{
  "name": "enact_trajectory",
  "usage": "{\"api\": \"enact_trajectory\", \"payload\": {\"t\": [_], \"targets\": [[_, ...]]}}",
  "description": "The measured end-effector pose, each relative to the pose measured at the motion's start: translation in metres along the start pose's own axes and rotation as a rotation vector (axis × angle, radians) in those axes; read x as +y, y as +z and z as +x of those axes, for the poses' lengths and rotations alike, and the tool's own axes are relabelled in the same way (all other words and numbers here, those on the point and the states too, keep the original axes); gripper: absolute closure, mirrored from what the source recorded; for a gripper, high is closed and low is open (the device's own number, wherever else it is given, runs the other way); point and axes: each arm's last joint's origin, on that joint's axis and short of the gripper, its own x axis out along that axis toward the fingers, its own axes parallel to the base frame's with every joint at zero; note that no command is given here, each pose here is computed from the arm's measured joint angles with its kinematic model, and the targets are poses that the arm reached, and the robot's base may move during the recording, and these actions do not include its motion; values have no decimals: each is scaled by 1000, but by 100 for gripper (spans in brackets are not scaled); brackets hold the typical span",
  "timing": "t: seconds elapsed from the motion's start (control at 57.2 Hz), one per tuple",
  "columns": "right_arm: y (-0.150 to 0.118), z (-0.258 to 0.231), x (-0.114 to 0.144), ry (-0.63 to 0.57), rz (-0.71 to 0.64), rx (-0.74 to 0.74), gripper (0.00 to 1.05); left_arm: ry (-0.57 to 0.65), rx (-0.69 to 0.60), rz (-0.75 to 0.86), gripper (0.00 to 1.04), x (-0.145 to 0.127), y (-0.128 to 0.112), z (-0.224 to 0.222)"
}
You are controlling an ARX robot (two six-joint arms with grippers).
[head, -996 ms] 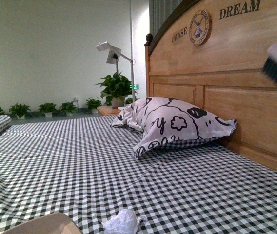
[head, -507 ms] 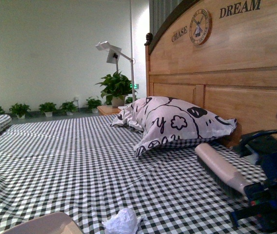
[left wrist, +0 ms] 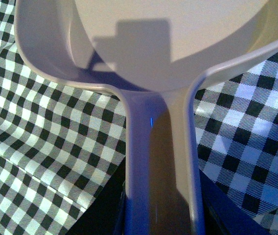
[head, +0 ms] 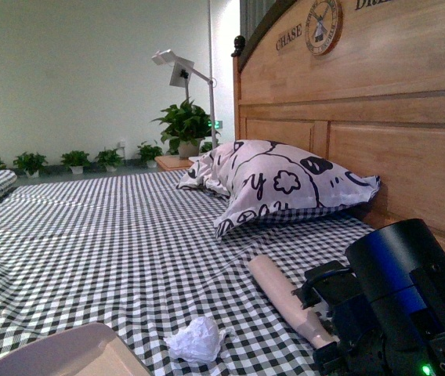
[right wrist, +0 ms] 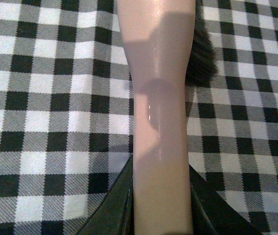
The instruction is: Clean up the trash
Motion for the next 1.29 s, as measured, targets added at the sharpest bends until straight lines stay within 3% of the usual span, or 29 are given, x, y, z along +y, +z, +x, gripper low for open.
{"api": "enact_trajectory", "payload": {"t": [0.21,0.385,0.822,0.926,1.136,1.293], "targets": [[-3,-28,25,375,-34,-17,84,0,0,0,79,0,0,0],[1,-65,28,631,-58,-63,84,0,0,0,79,0,0,0],[16,-89,-58,216,134,-236,84,0,-1,-1,79,0,0,0],[15,-127,-89,71,250,-330,84,183,-162,-186,79,6,1,-1],[-1,-192,-97,75,336,-451,84,362,-312,-465,79,18,15,-33],[-7,-235,-88,136,333,-547,84,462,-393,-515,79,12,25,-60]]}}
